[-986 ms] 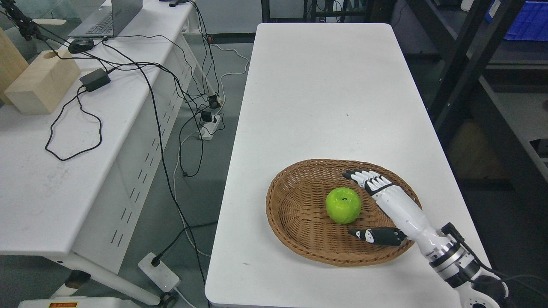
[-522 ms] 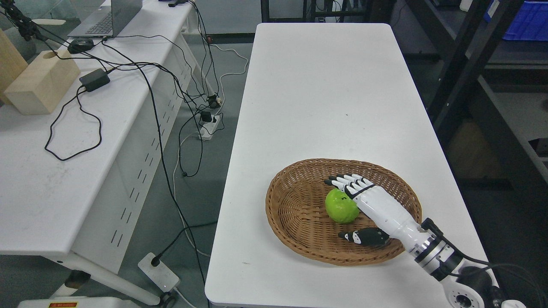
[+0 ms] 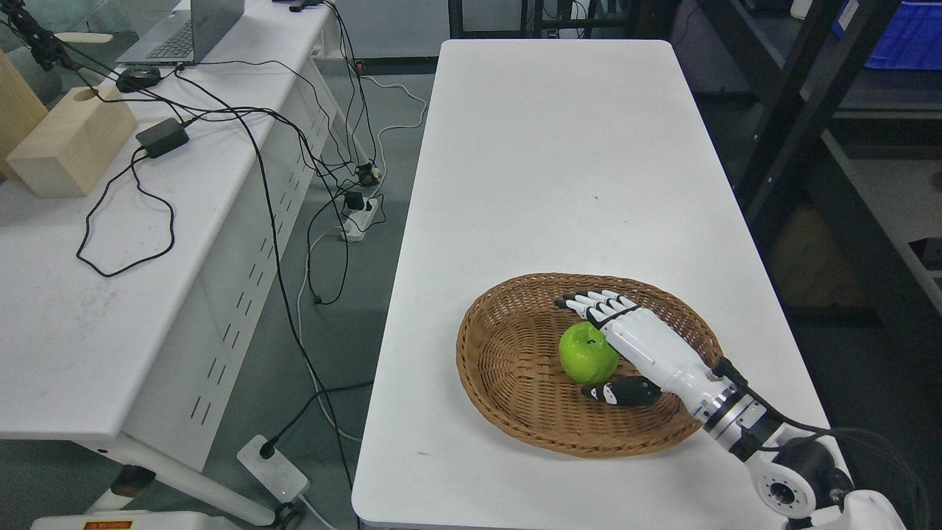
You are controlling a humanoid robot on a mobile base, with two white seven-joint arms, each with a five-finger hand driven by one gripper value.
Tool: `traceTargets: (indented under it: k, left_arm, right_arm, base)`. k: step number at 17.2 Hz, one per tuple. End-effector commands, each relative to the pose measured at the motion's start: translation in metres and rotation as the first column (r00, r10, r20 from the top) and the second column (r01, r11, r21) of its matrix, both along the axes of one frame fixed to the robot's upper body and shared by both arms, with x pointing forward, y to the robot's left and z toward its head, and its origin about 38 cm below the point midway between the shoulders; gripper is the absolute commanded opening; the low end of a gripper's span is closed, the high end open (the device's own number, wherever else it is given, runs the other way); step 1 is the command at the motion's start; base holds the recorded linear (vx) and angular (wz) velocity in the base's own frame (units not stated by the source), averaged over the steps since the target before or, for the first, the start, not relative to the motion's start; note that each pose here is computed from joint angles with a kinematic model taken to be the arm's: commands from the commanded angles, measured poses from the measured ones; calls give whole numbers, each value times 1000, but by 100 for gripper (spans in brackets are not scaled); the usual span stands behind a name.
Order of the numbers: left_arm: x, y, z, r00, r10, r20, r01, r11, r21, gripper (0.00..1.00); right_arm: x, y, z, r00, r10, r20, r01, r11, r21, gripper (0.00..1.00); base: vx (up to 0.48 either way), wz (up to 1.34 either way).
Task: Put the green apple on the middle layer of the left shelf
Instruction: 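Lower the right hand onto the green apple in the basket, then close the right hand fingers around the green apple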
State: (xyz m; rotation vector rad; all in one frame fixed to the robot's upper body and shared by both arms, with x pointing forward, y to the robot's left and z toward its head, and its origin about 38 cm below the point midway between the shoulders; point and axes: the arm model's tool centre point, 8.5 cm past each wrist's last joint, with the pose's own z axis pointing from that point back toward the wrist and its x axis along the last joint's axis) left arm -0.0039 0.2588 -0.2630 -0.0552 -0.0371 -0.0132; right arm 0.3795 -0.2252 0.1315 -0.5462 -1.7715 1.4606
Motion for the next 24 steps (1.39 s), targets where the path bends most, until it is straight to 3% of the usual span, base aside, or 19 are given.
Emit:
traceTargets:
  k: [1,2,6,11,15,17,19,21,24]
  left_arm:
    - [0,11,1,1000,-1,0,1,1000,19,100]
    - [0,11,1,1000,-1,1,1,1000,17,100]
    - [0,11,1,1000,-1,1,1,1000,19,100]
    - [0,11,1,1000,-1,1,1,1000,19,100]
    - [0,11,1,1000,-1,0,1,1000,17,100]
    - [0,11,1,1000,-1,1,1,1000,19,100]
    - [0,11,1,1000,-1,1,1,1000,17,100]
    - [0,11,1,1000,-1,0,1,1000,17,100]
    - [0,11,1,1000,-1,0,1,1000,19,100]
  right_arm:
    - [7,1,-23,998,3,-68,-5,999,-37,100]
    - [7,2,-24,998,2,-67,-6,999,-52,99]
    - [9,-6,-25,999,-9,-51,3,992,-128,81]
    - [11,-11,-23,999,-13,-48,6,990,-143,79]
    - [8,-15,-24,999,-16,-51,9,990,-142,58]
    - [9,-24,-23,998,-33,-48,26,988,-155,39]
    - [9,-37,-19,998,-52,-32,46,986,-160,32]
    - [6,-53,-16,998,-63,-23,58,984,-166,4]
    - [0,-81,-3,996,-85,-3,85,990,-111,0]
  base:
    - [0,0]
    - [0,0]
    - [0,0]
    - [0,0]
    - [0,0]
    - [0,0]
    - [0,0]
    - [0,0]
    - [0,0]
